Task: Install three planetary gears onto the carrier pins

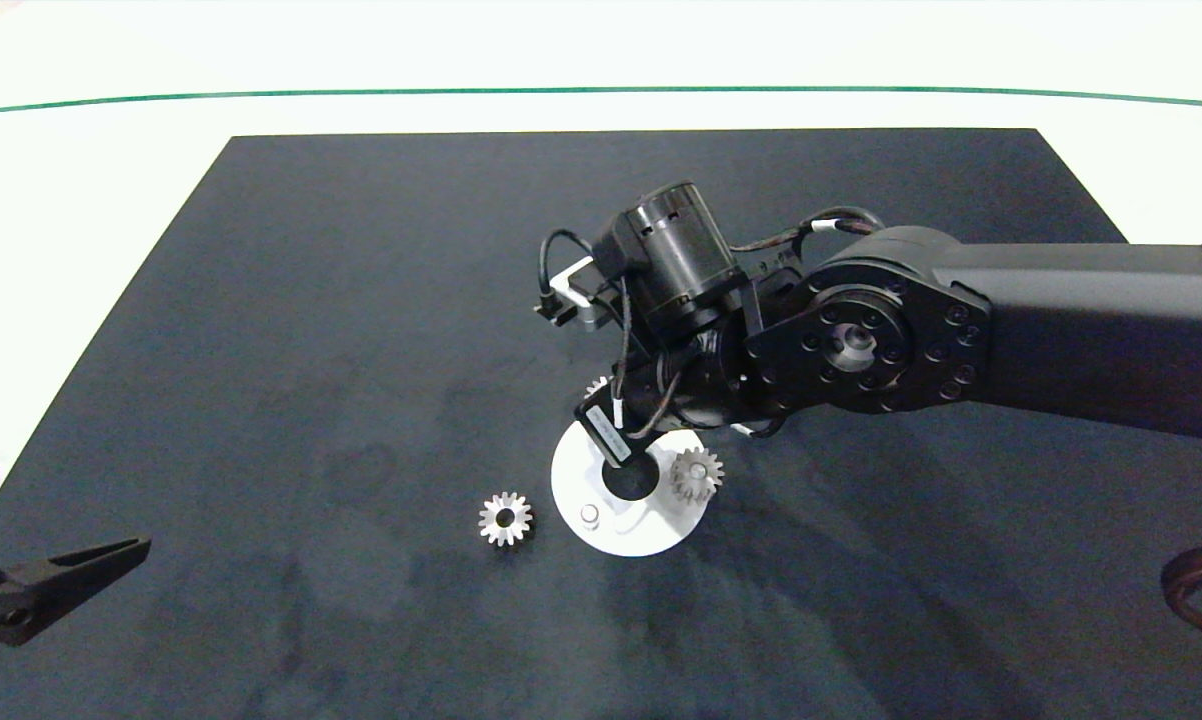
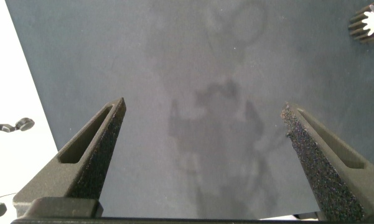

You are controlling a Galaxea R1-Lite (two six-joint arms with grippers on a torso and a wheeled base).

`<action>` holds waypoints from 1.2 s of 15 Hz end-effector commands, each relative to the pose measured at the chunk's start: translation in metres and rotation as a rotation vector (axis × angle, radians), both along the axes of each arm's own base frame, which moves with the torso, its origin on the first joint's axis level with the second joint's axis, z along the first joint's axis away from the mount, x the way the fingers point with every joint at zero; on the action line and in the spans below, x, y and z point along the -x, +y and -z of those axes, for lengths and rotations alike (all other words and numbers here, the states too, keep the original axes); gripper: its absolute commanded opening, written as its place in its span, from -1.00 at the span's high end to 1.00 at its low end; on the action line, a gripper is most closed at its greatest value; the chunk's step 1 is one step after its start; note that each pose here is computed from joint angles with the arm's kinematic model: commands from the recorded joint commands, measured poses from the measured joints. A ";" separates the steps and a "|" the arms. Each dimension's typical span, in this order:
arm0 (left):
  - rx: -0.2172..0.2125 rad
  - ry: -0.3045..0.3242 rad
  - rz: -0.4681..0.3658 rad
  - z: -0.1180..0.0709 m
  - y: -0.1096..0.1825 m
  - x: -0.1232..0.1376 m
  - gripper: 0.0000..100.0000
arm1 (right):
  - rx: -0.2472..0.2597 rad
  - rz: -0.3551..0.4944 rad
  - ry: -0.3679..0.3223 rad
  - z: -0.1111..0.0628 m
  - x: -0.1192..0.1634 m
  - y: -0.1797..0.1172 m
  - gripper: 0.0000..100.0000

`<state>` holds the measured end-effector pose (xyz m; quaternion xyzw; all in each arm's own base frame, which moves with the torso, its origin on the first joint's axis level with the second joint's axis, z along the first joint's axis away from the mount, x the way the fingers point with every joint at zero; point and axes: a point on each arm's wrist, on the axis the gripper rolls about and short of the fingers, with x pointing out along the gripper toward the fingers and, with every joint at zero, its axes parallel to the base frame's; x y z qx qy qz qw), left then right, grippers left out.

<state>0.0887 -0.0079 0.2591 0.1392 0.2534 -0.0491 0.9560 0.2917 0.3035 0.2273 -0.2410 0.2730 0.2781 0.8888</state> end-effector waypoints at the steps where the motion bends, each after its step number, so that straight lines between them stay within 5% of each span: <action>1: -0.002 0.003 0.000 0.000 0.000 0.000 -1.00 | 0.002 0.002 -0.004 -0.002 0.001 -0.001 -1.00; 7: -0.001 0.002 0.001 0.000 0.000 0.000 -1.00 | -0.003 0.001 -0.008 -0.005 0.003 -0.002 -1.00; 11: 0.004 -0.022 -0.002 -0.003 0.001 0.005 -1.00 | -0.045 0.055 -0.090 -0.052 0.035 -0.042 -1.00; 15: 0.029 -0.058 0.111 0.000 -0.006 0.020 -1.00 | -0.040 0.192 -0.146 -0.072 0.065 -0.088 -1.00; 18: 0.028 -0.092 0.141 -0.004 -0.009 0.018 -1.00 | -0.139 0.330 -0.115 -0.073 0.089 -0.118 -1.00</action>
